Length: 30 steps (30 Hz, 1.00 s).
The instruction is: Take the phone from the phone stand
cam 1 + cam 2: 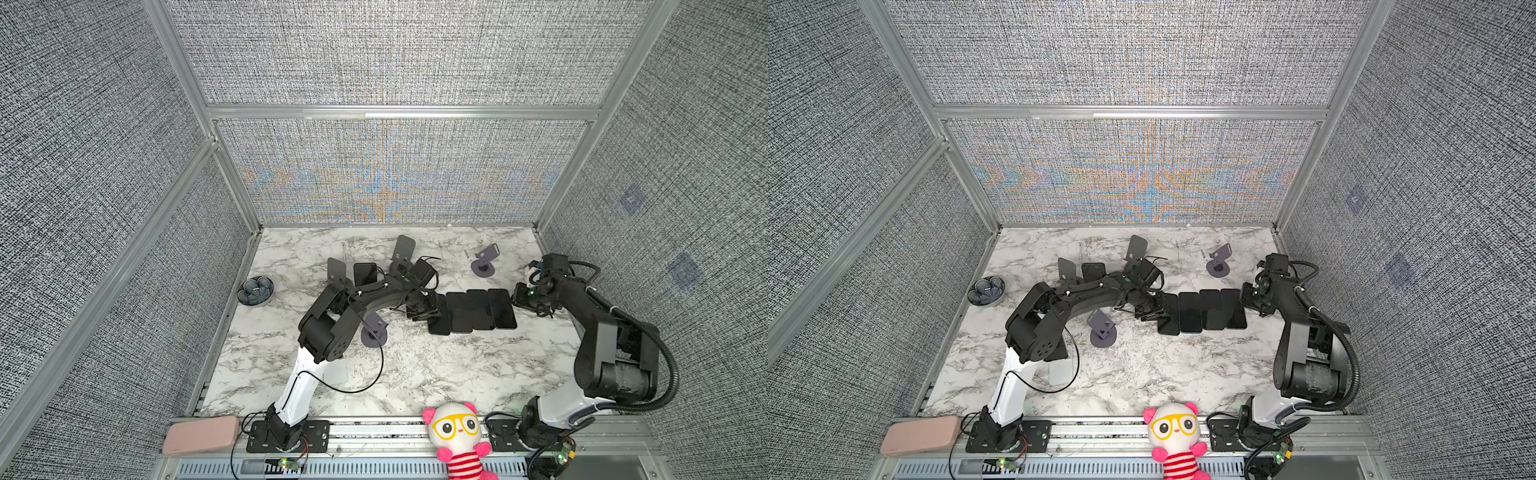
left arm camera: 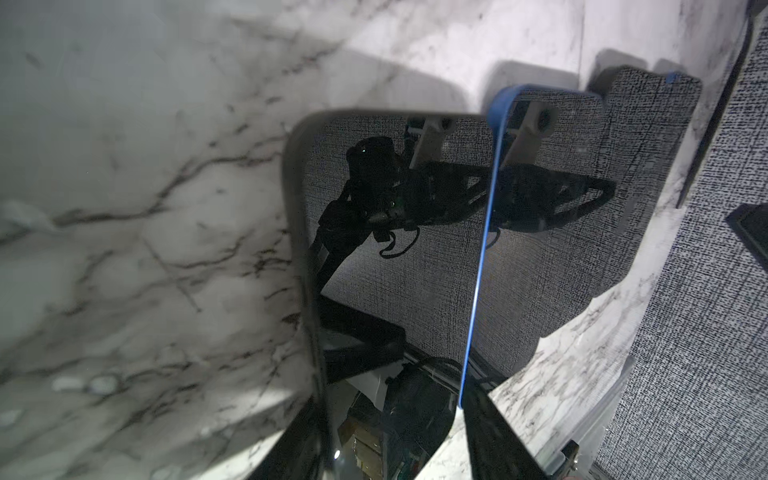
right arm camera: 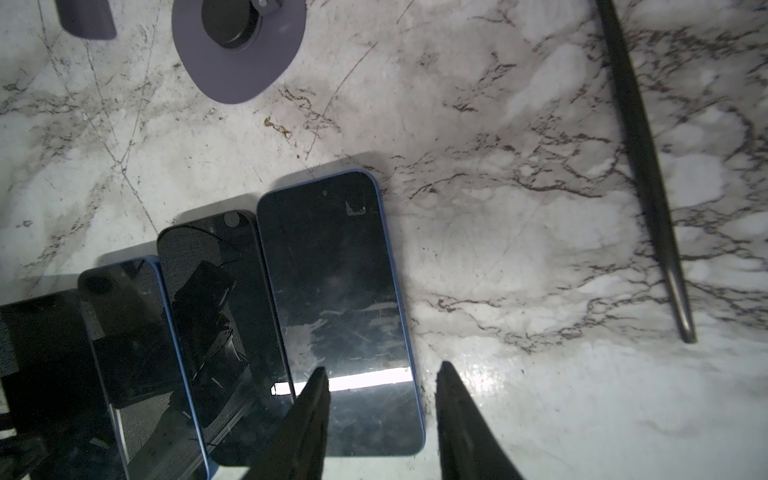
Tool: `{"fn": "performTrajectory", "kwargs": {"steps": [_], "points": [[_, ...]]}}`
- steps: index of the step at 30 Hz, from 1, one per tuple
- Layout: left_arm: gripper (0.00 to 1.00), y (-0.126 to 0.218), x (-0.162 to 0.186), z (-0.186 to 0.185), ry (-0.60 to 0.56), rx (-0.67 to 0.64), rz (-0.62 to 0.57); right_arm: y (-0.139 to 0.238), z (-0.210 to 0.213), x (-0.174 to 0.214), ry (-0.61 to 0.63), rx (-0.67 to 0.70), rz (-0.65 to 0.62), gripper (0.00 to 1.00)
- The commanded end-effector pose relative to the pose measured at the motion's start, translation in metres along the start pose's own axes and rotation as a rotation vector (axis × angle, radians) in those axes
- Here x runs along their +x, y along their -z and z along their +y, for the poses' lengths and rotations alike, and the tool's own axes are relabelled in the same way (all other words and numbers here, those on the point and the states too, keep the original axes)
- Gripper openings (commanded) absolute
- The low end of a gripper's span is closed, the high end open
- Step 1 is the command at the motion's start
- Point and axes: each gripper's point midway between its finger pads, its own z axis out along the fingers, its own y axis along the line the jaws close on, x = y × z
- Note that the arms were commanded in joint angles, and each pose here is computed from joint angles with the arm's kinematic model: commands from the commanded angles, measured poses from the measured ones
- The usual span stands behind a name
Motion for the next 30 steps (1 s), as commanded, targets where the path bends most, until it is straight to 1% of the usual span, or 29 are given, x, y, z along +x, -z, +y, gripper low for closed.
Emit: {"fn": "performTrajectory", "kwargs": {"steps": [1, 5, 11, 13, 16, 19, 20, 21, 23, 26, 28, 30], "points": [[0.64, -0.002, 0.0, 0.007, -0.016, -0.022, -0.01, -0.001, 0.002, 0.001, 0.008, -0.009, -0.001, 0.4], [0.68, 0.004, -0.002, 0.004, -0.044, -0.017, -0.03, 0.001, 0.006, 0.0, 0.019, -0.033, -0.007, 0.42], [0.82, 0.021, -0.006, -0.006, -0.096, -0.006, -0.069, 0.004, 0.016, -0.001, 0.028, -0.092, -0.016, 0.45], [0.84, 0.028, -0.008, -0.011, -0.113, 0.006, -0.084, 0.011, 0.024, -0.003, 0.04, -0.114, -0.024, 0.47], [0.85, 0.041, -0.009, -0.022, -0.153, 0.04, -0.114, 0.029, 0.038, -0.006, 0.078, -0.14, -0.056, 0.48], [0.86, 0.063, -0.008, -0.04, -0.263, 0.078, -0.172, 0.05, 0.056, -0.007, 0.116, -0.182, -0.093, 0.49], [0.86, 0.074, -0.007, -0.05, -0.326, 0.094, -0.207, 0.059, 0.063, -0.009, 0.138, -0.196, -0.116, 0.49], [0.86, 0.089, -0.006, -0.063, -0.392, 0.124, -0.255, 0.068, 0.069, -0.009, 0.162, -0.206, -0.14, 0.49], [0.86, 0.113, -0.003, -0.082, -0.482, 0.183, -0.331, 0.086, 0.085, -0.012, 0.211, -0.238, -0.193, 0.48], [0.85, 0.153, 0.002, -0.105, -0.585, 0.269, -0.427, 0.118, 0.113, -0.016, 0.277, -0.315, -0.282, 0.48], [0.85, 0.176, 0.008, -0.113, -0.653, 0.291, -0.481, 0.137, 0.131, -0.018, 0.323, -0.358, -0.34, 0.48], [0.85, 0.2, 0.012, -0.113, -0.715, 0.274, -0.547, 0.153, 0.151, -0.019, 0.39, -0.399, -0.399, 0.48]]}}
